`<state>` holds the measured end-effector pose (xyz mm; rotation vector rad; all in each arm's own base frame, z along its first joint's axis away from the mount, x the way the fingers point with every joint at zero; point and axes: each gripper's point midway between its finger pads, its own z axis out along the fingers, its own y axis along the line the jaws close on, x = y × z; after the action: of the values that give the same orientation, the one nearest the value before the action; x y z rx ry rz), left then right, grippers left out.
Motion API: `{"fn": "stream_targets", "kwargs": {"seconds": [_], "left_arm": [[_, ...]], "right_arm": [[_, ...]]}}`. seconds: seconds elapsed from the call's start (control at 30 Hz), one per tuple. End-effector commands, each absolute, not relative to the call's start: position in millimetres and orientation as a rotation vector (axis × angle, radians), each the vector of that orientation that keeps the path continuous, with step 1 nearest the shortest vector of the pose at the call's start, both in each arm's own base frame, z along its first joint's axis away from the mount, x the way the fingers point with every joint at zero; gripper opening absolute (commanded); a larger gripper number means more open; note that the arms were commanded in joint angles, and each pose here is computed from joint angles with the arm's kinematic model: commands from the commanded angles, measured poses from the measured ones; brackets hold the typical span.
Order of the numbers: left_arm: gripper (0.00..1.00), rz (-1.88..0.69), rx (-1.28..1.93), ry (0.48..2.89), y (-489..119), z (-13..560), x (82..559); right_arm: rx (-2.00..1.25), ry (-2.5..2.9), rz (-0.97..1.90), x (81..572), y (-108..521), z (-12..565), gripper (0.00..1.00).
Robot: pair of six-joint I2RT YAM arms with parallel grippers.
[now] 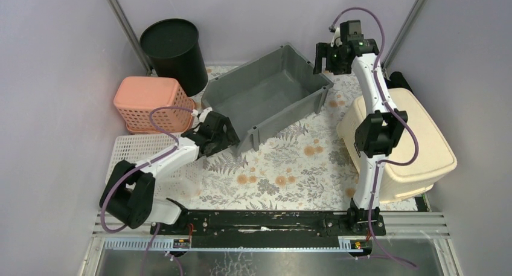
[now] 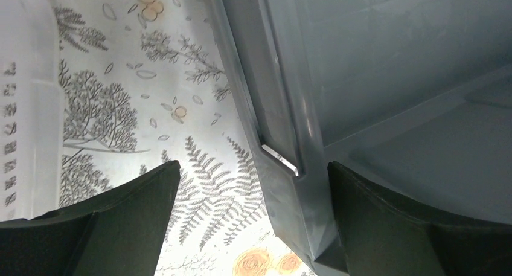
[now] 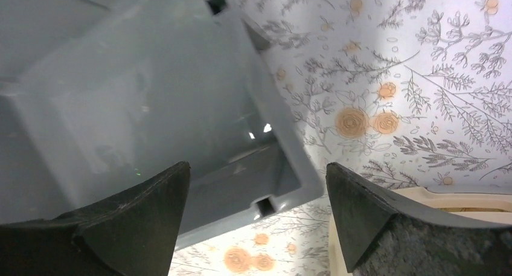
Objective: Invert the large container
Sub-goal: Move the container to the center of the board, then turn the container upside down at the center of the board.
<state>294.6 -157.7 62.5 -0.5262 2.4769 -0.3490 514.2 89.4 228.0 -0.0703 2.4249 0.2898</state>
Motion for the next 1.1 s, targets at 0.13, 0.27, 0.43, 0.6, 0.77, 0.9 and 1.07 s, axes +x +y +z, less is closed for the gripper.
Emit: {"fn": "stream_targets", "kwargs": {"seconds": [0.13,0.27,0.43,0.6,0.77,0.9,1.07], "left_arm": [[0.97,-0.288,-0.494,2.596,-138.7,51.4,241.3],[0.98,-0.324,-0.480,2.590,-142.7,63.1,241.4],[1.00,-0.357,-0.447,2.572,-148.1,83.4,246.9],[1.00,-0.369,-0.417,2.560,-151.2,96.0,252.3],[1.00,-0.410,-0.404,2.561,-158.9,101.2,255.9],[1.00,-0.418,-0.384,2.556,-161.7,105.2,259.9],[1.00,-0.425,-0.366,2.557,-164.2,108.3,262.9]], "right_arm": [[-0.222,2.397,0.283,527.4,85.5,203.2,0.87],[-0.251,2.392,0.385,529.8,99.8,197.8,0.83],[-0.255,2.430,0.421,528.8,104.0,179.7,0.79],[-0.239,2.458,0.441,526.3,106.0,165.0,0.76],[-0.214,2.481,0.426,526.3,105.0,153.4,0.71],[-0.205,2.507,0.408,525.3,104.8,142.5,0.61],[-0.192,2.552,0.335,522.7,98.0,129.3,0.48]]}}
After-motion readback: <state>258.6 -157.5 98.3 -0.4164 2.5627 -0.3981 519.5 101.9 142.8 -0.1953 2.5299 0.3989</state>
